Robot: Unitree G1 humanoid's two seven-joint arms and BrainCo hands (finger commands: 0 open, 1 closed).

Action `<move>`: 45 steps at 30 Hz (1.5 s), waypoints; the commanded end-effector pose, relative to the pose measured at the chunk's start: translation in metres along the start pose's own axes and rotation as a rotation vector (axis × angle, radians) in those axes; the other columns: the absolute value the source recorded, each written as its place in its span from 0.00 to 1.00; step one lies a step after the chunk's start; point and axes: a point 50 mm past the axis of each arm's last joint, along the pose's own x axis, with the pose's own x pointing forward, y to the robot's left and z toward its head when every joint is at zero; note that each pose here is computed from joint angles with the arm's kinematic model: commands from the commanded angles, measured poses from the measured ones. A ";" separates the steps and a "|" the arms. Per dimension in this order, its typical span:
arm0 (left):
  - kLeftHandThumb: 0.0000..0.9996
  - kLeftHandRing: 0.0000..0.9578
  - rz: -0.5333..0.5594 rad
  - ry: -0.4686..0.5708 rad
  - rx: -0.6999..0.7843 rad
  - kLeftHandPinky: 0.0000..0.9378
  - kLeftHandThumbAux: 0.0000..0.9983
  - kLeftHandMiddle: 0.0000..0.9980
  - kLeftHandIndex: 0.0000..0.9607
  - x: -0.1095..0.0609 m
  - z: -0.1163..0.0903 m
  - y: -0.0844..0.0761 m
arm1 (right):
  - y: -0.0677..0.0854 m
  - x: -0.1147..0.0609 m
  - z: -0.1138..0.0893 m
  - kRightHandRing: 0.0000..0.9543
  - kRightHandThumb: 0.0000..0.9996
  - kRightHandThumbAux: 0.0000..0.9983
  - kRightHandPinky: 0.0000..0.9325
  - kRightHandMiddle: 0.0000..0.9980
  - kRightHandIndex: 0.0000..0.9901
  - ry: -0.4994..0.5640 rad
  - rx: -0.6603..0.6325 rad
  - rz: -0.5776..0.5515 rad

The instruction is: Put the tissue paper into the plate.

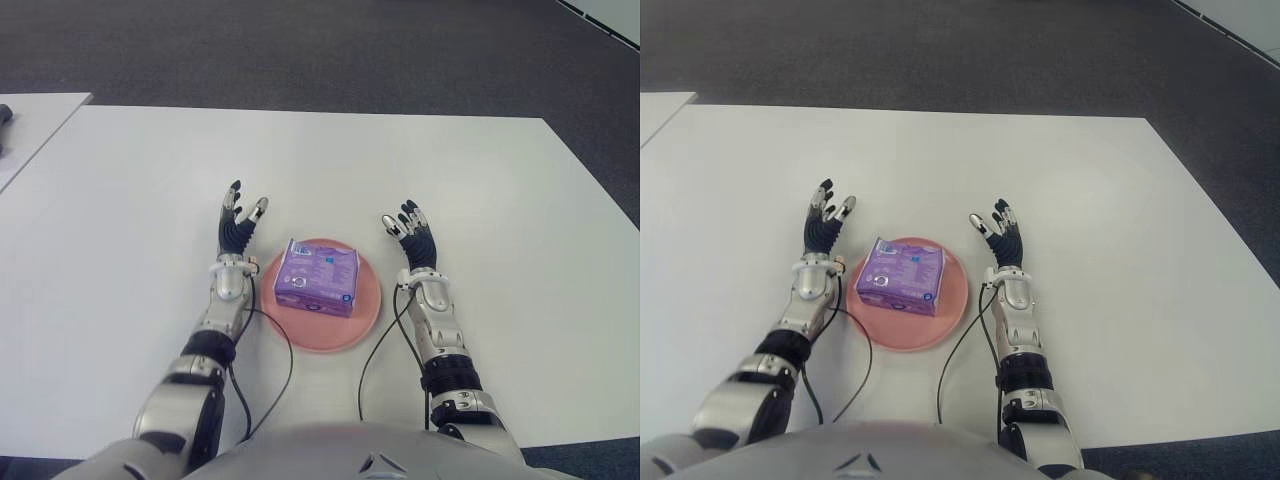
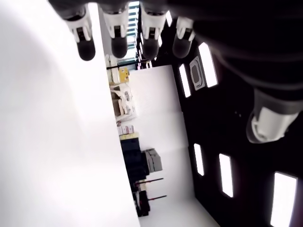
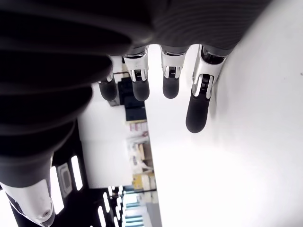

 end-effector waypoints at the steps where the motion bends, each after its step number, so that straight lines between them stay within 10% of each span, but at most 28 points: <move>1: 0.00 0.00 -0.027 0.033 0.008 0.00 0.45 0.00 0.00 -0.018 -0.002 0.001 | -0.006 -0.013 -0.030 0.00 0.20 0.66 0.01 0.00 0.00 0.151 -0.002 -0.027; 45: 0.00 0.00 -0.095 0.064 0.038 0.00 0.46 0.00 0.00 -0.044 -0.003 0.015 | -0.007 -0.015 -0.029 0.00 0.20 0.66 0.01 0.00 0.00 0.150 -0.002 -0.028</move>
